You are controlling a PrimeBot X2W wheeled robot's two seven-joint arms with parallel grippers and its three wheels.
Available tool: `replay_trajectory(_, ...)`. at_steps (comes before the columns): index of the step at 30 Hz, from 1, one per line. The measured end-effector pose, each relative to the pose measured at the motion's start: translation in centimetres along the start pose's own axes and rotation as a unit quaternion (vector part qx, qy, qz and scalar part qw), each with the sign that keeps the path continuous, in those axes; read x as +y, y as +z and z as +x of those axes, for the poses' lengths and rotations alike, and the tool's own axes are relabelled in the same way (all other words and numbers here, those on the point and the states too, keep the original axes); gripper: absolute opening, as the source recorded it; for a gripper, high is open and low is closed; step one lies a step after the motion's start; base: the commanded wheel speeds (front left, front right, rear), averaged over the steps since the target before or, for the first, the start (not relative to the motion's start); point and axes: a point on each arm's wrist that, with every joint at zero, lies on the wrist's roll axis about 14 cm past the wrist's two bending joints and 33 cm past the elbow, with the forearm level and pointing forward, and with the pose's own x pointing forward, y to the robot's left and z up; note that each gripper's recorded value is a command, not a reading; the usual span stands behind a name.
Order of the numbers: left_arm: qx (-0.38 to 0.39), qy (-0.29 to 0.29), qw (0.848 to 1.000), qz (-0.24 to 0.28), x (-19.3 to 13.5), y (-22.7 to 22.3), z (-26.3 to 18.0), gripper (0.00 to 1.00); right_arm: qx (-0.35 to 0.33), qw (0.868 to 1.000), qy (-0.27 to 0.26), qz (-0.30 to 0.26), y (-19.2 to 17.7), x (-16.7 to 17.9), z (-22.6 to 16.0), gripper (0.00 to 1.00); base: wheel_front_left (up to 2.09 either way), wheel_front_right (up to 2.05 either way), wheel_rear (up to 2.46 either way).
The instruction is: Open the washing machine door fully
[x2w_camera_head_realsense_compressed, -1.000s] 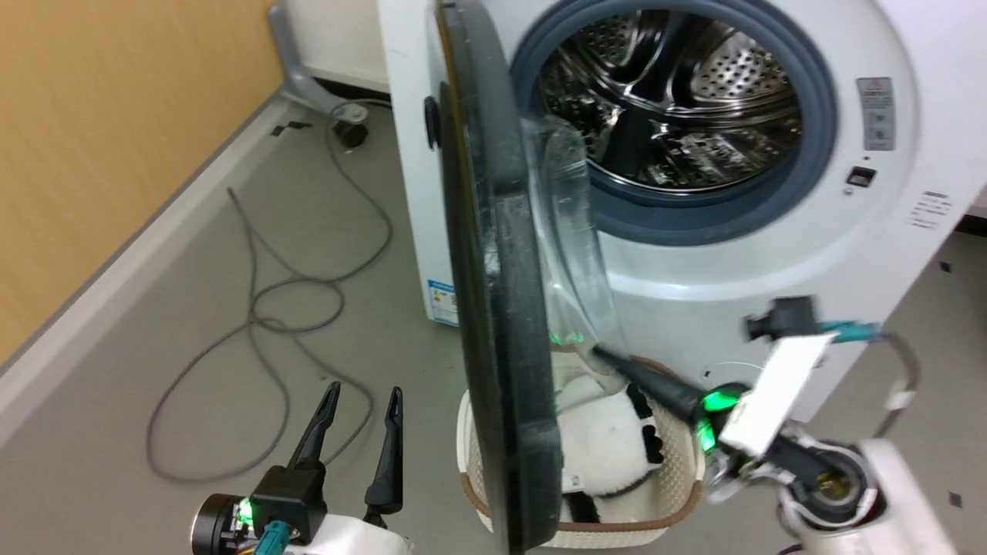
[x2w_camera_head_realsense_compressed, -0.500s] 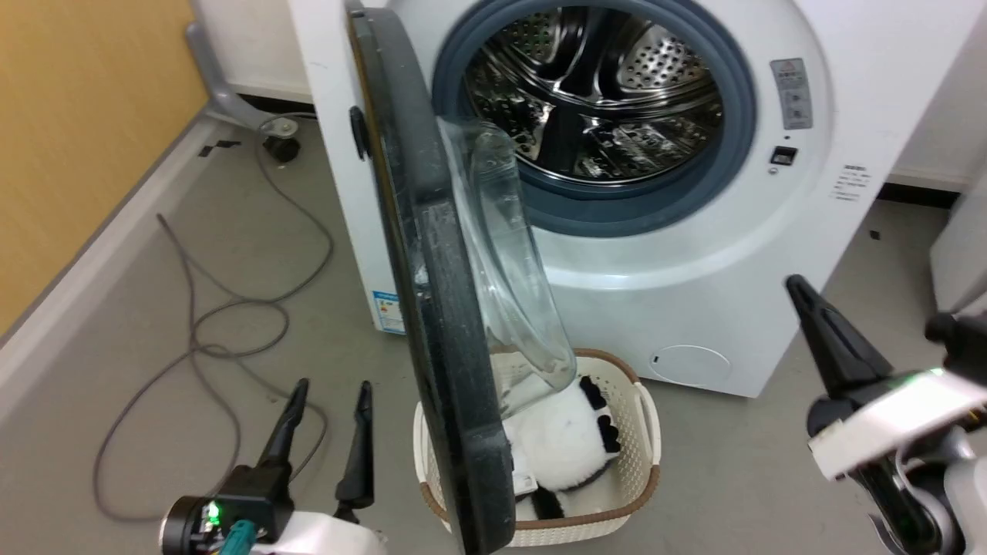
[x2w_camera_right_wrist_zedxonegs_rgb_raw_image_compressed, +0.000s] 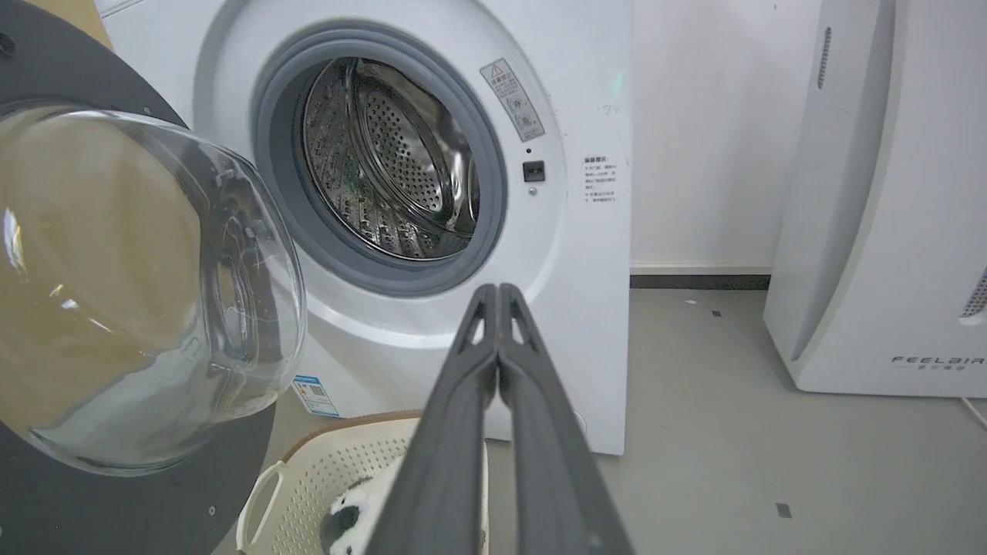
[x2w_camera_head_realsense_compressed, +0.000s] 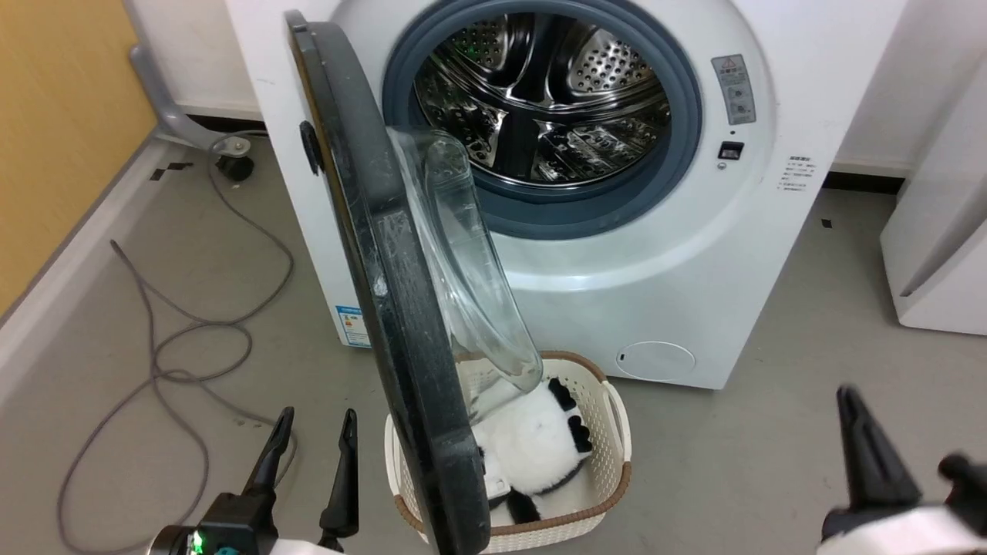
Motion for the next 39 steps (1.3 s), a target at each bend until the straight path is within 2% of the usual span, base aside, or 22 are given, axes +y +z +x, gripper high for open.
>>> replay_trajectory(5,0.006,-0.005,1.0,-0.002,-0.2,-0.3,-0.3,1.0,0.013,0.999,-0.017,-0.031,-1.6,-0.1,-2.1,0.0,0.0,0.0,0.0)
replay_trajectory(6,0.006,-0.005,1.0,-0.002,-0.2,-0.4,-0.3,1.0,0.014,0.999,-0.017,-0.038,-1.8,-0.1,-2.4,0.17,0.0,0.0,0.0)
replay_trajectory(7,0.007,-0.005,1.0,-0.001,-0.2,-0.4,-0.3,1.0,0.017,0.999,-0.016,-0.045,-2.0,0.0,-2.7,1.0,0.0,0.0,0.0)
replay_trajectory(11,0.011,-0.008,1.0,-0.002,-0.2,-0.6,-0.5,1.0,0.027,0.998,-0.02,-0.046,-3.0,0.2,-3.4,1.0,0.0,0.0,0.0)
replay_trajectory(27,0.0,0.004,1.0,0.003,0.7,0.1,-1.0,1.0,0.011,0.999,-0.028,-0.036,-2.3,0.1,-3.1,1.0,0.0,0.0,0.0)
replay_trajectory(30,-0.023,0.012,1.0,0.004,1.0,1.5,-0.7,1.0,0.01,0.999,-0.029,-0.037,-2.2,0.0,-3.0,1.0,0.0,0.0,0.0)
replay_trajectory(33,-0.063,0.035,0.997,-0.031,2.0,4.0,-0.3,1.0,0.008,0.999,-0.027,-0.033,-2.2,0.2,-2.9,1.0,0.0,0.0,0.0)
replay_trajectory(35,-0.092,0.034,0.995,-0.03,2.0,5.8,0.0,1.0,0.008,0.999,-0.026,-0.031,-2.2,0.3,-2.9,1.0,0.0,0.0,0.0)
replay_trajectory(36,-0.11,0.036,0.993,-0.034,2.1,6.9,0.2,0.54,0.008,0.999,-0.025,-0.031,-2.2,0.3,-2.9,1.0,0.0,0.0,0.0)
replay_trajectory(37,-0.128,0.034,0.991,-0.032,2.0,8.1,0.4,0.24,0.008,0.999,-0.025,-0.031,-2.2,0.3,-2.8,1.0,0.0,0.0,0.0)
replay_trajectory(38,-0.146,0.032,0.988,-0.029,2.0,9.3,0.5,0.0,0.008,0.999,-0.025,-0.03,-2.3,0.4,-2.8,1.0,0.0,0.0,0.0)
replay_trajectory(39,-0.166,0.031,0.985,-0.028,2.0,10.5,0.6,0.0,0.008,0.999,-0.025,-0.029,-2.3,0.4,-2.8,1.0,0.0,0.0,0.0)
